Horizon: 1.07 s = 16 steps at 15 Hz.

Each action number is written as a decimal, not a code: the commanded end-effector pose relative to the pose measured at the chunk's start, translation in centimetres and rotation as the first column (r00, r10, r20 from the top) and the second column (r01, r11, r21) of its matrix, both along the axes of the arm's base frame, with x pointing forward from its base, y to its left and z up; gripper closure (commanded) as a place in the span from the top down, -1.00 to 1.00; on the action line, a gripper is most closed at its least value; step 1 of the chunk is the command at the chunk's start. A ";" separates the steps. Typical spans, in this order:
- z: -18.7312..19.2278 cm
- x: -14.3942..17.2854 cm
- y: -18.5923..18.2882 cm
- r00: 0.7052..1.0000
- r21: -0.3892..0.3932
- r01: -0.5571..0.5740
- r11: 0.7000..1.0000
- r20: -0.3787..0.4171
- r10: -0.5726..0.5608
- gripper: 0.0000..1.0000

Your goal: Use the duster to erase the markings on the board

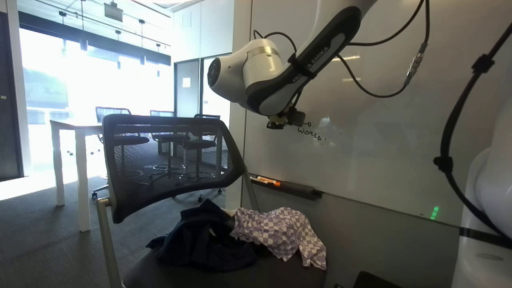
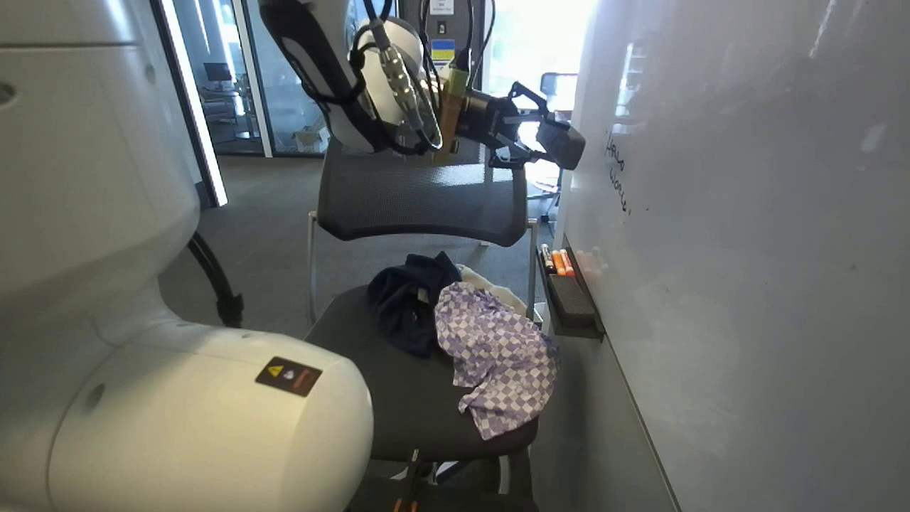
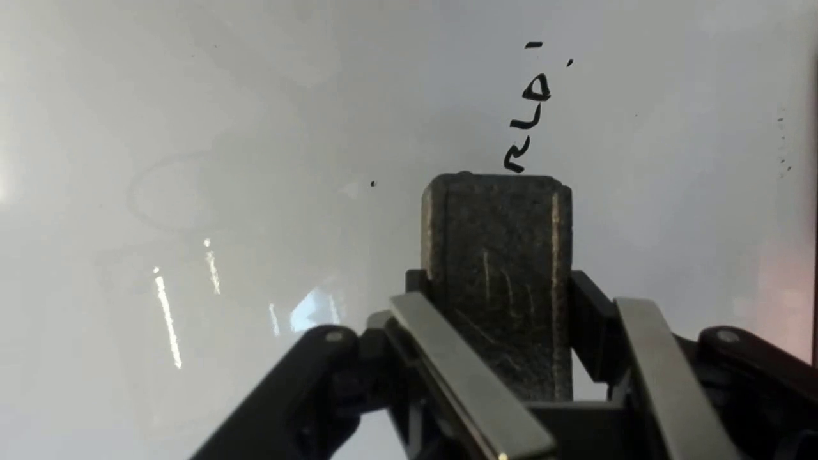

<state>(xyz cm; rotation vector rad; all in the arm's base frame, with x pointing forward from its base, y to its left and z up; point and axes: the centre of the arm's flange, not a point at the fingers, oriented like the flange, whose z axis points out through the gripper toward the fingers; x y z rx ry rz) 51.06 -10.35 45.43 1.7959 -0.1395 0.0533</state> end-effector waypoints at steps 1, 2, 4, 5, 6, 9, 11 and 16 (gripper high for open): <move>0.1 1.7 -1.5 0.998 -0.040 -0.048 0.998 0.038 0.050 -0.42; -0.3 2.0 -1.8 0.997 -0.038 -0.071 0.997 0.031 0.072 -0.42; -1.0 2.3 -2.5 0.996 -0.058 -0.085 0.995 0.016 0.086 -0.42; -1.3 2.3 -3.0 0.997 -0.055 -0.075 0.996 0.014 0.076 -0.42; -1.5 2.3 -3.4 0.997 -0.062 -0.072 0.995 0.015 0.073 -0.42; -1.7 2.2 -5.0 0.999 -0.077 -0.048 0.996 0.022 0.049 -0.42; -1.4 2.4 -5.9 0.998 -0.102 -0.044 0.994 0.029 0.048 -0.42; -1.2 2.0 -7.1 0.999 -0.114 -0.019 0.993 0.045 0.024 -0.42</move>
